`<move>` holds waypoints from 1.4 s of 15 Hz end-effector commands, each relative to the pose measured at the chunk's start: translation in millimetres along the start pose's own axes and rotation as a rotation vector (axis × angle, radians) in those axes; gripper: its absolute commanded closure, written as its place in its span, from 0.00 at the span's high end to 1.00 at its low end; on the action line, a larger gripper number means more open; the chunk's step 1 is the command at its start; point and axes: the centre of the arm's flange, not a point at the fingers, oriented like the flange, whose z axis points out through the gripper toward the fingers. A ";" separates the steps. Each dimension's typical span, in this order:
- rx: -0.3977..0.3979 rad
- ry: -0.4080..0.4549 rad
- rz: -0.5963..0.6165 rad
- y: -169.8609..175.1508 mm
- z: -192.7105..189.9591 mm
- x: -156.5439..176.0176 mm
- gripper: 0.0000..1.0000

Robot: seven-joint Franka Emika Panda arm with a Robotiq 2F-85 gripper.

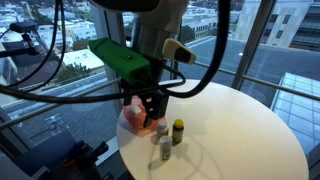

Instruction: Pick up the clear container with a white lid from the orange plastic and put it on the table

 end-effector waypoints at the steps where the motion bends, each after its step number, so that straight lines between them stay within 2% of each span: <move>1: 0.000 0.000 0.000 -0.1 -0.1 0.1 1.00; 4: 0.000 0.000 0.000 -0.1 -0.2 0.1 1.00; 8: -0.055 0.035 -0.027 -25.2 -12.3 13.8 1.00; 15: -0.169 0.139 -0.121 -109.3 -22.8 59.7 1.00; 21: -0.211 0.220 -0.156 -165.9 16.0 102.0 1.00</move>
